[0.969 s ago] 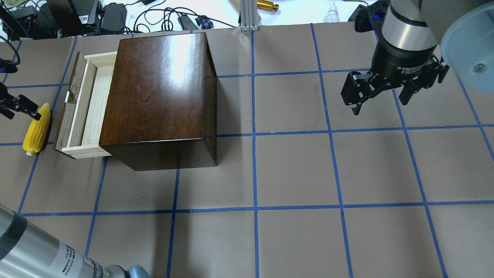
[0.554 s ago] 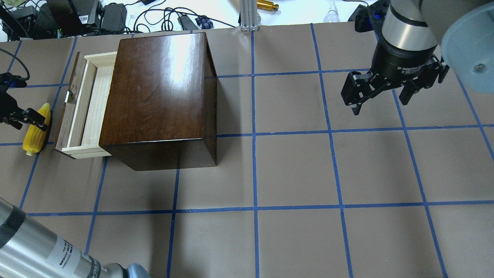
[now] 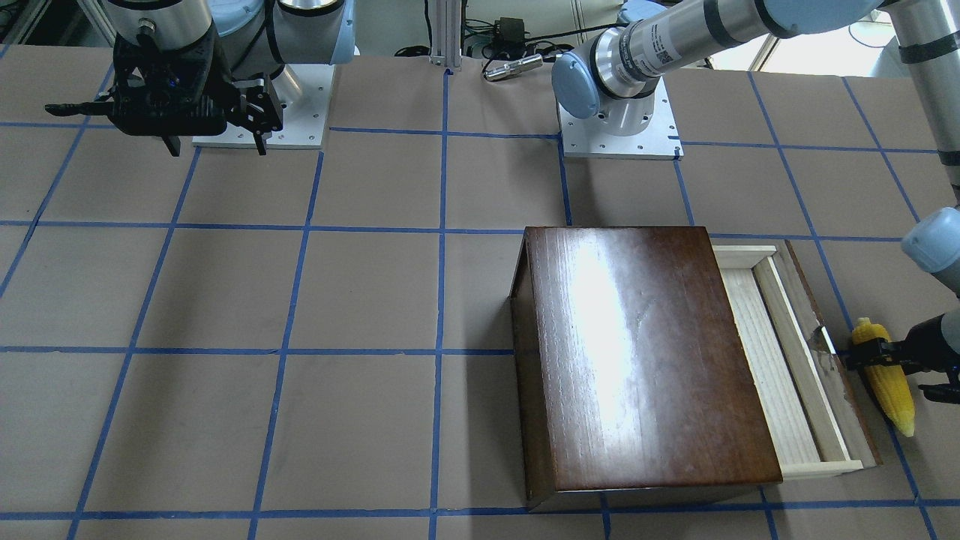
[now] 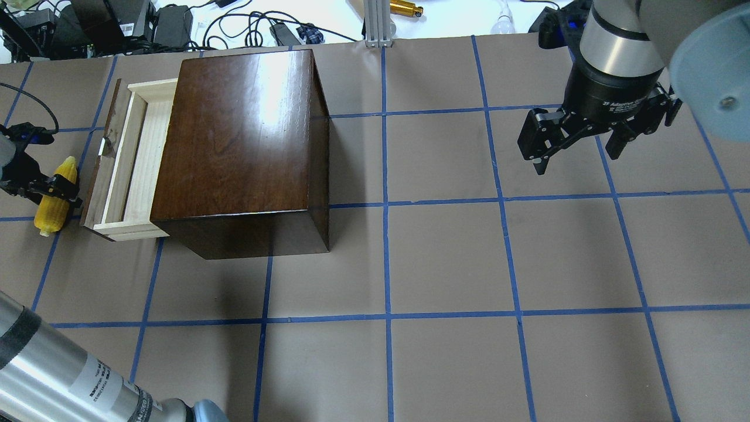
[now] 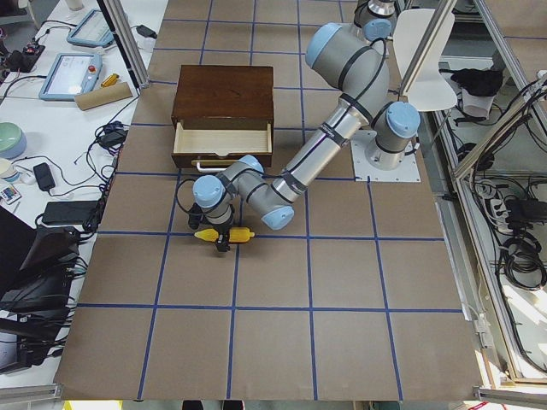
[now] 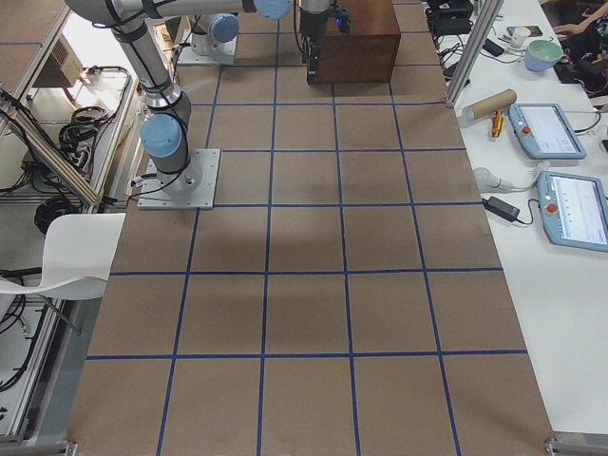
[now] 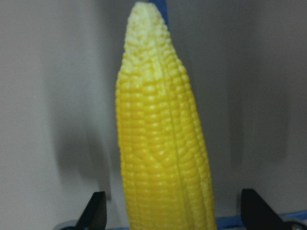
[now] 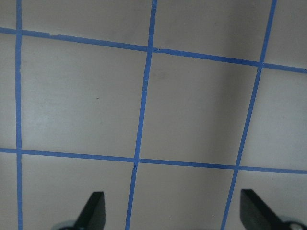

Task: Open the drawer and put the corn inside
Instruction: 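Lower the left gripper and grasp the yellow corn cob, then lift the corn with the left gripper and carry it over the drawer, then lower the corn into the open drawer and open the left gripper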

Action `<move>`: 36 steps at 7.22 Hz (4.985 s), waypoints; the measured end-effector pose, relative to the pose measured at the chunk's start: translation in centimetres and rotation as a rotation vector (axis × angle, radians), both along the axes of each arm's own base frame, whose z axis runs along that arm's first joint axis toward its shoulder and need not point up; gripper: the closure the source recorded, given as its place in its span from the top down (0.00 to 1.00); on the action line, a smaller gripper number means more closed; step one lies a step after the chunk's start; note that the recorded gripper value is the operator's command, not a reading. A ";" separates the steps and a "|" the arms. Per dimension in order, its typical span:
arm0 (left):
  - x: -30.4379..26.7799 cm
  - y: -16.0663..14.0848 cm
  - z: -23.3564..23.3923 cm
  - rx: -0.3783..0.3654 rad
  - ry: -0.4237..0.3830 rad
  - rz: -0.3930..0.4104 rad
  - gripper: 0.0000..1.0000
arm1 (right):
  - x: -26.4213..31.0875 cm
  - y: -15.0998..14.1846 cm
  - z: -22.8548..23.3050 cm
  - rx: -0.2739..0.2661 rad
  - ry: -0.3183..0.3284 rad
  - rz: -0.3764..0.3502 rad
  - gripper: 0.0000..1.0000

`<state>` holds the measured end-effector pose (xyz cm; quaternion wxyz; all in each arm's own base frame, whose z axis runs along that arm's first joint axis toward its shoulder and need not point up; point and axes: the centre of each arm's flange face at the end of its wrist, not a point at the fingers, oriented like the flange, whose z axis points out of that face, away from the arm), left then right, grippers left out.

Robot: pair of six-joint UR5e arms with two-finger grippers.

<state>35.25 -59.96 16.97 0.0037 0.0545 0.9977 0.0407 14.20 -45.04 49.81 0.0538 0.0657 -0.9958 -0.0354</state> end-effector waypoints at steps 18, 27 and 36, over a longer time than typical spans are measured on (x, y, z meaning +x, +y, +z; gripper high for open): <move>-12.0 -1.7 21.0 -0.029 0.043 -0.044 0.00 | 0.0 0.0 0.0 0.001 0.000 0.000 1.00; -27.5 -2.2 20.8 0.001 0.038 0.087 1.00 | 0.0 0.0 0.0 0.000 0.001 0.000 1.00; -29.5 -0.2 25.6 -0.039 0.017 0.081 1.00 | 0.0 0.0 0.0 0.001 0.001 0.000 1.00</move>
